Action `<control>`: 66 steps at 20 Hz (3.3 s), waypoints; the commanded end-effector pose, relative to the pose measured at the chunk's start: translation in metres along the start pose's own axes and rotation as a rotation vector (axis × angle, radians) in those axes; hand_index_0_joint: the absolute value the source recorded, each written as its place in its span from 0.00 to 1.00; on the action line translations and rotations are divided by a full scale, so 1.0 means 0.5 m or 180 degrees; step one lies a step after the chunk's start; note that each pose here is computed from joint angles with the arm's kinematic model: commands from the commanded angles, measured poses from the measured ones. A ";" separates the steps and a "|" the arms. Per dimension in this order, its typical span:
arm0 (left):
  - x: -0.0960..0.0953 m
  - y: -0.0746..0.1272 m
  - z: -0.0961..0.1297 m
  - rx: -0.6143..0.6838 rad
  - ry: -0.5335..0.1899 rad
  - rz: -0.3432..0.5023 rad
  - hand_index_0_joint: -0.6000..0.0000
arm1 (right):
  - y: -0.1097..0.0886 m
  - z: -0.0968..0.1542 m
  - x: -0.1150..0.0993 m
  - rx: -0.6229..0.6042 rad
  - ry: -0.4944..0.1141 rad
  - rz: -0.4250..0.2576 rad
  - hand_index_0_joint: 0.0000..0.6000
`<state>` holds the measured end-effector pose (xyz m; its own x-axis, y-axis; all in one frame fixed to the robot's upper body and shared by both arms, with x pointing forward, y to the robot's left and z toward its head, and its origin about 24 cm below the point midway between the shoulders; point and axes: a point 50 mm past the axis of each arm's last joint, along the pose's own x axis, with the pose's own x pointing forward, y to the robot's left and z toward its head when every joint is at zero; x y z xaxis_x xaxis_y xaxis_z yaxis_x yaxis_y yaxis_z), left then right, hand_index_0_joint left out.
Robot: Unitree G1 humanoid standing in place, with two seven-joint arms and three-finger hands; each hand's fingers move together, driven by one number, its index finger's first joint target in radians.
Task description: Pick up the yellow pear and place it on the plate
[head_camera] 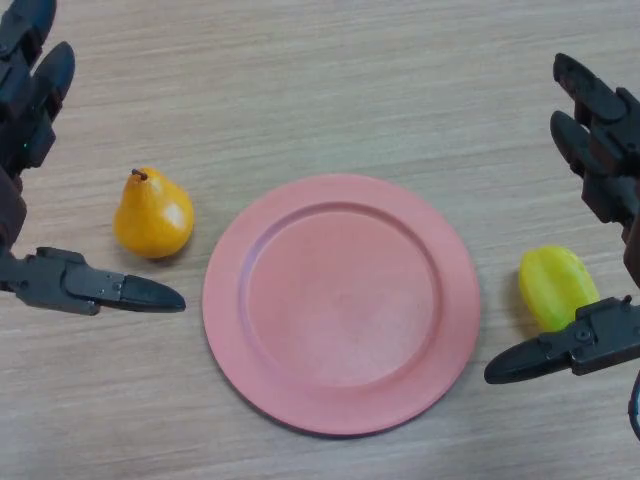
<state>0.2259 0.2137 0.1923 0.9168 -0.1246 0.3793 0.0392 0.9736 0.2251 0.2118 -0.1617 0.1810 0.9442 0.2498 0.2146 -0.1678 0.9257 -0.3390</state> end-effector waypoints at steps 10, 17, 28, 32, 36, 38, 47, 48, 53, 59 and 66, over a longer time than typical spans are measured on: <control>0.054 0.067 0.021 0.0461 -0.0600 0.0343 1.00 | -0.019 0.055 -0.002 -0.0293 -0.0619 -0.0169 0.00; 0.104 0.091 -0.105 0.0629 -0.0246 0.0398 1.00 | -0.029 0.054 -0.005 -0.0406 -0.0628 -0.0288 0.00; 0.144 0.057 -0.228 0.0701 0.0348 0.0351 1.00 | -0.034 0.052 -0.007 -0.0329 -0.0610 -0.0342 0.00; 0.147 0.044 -0.260 0.0654 0.0439 0.0385 1.00 | -0.036 0.052 -0.006 -0.0418 -0.0631 -0.0376 0.00; 0.157 0.027 -0.272 0.0544 0.0449 0.0315 1.00 | -0.042 0.051 -0.013 -0.0397 -0.0599 -0.0426 0.00; 0.161 0.017 -0.275 0.0538 0.0422 0.0286 1.00 | -0.046 0.056 -0.018 -0.0401 -0.0613 -0.0461 0.00; 0.165 -0.011 -0.274 0.1111 0.0142 0.0253 0.00 | -0.055 0.068 -0.035 -0.0505 -0.0587 -0.0522 0.00; 0.164 -0.014 -0.277 0.1116 0.0200 0.0183 0.00 | -0.054 0.068 -0.037 -0.0502 -0.0592 -0.0521 0.00; 0.165 0.019 -0.262 0.1106 0.0174 0.0409 0.00 | -0.051 0.074 -0.039 -0.0506 -0.0621 -0.0545 0.00; 0.166 0.041 -0.188 0.1154 -0.0280 0.0567 0.00 | -0.047 0.080 -0.037 -0.0461 -0.0645 -0.0511 0.00; 0.120 -0.100 -0.140 0.0359 -0.0028 -0.0357 0.00 | -0.046 0.074 -0.038 -0.0348 -0.0633 -0.0453 0.00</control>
<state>0.3046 0.1620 0.1069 0.9569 -0.2431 0.1591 0.1791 0.9247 0.3359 0.1987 -0.1757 0.1957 0.9433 0.1769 0.2810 -0.0701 0.9333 -0.3522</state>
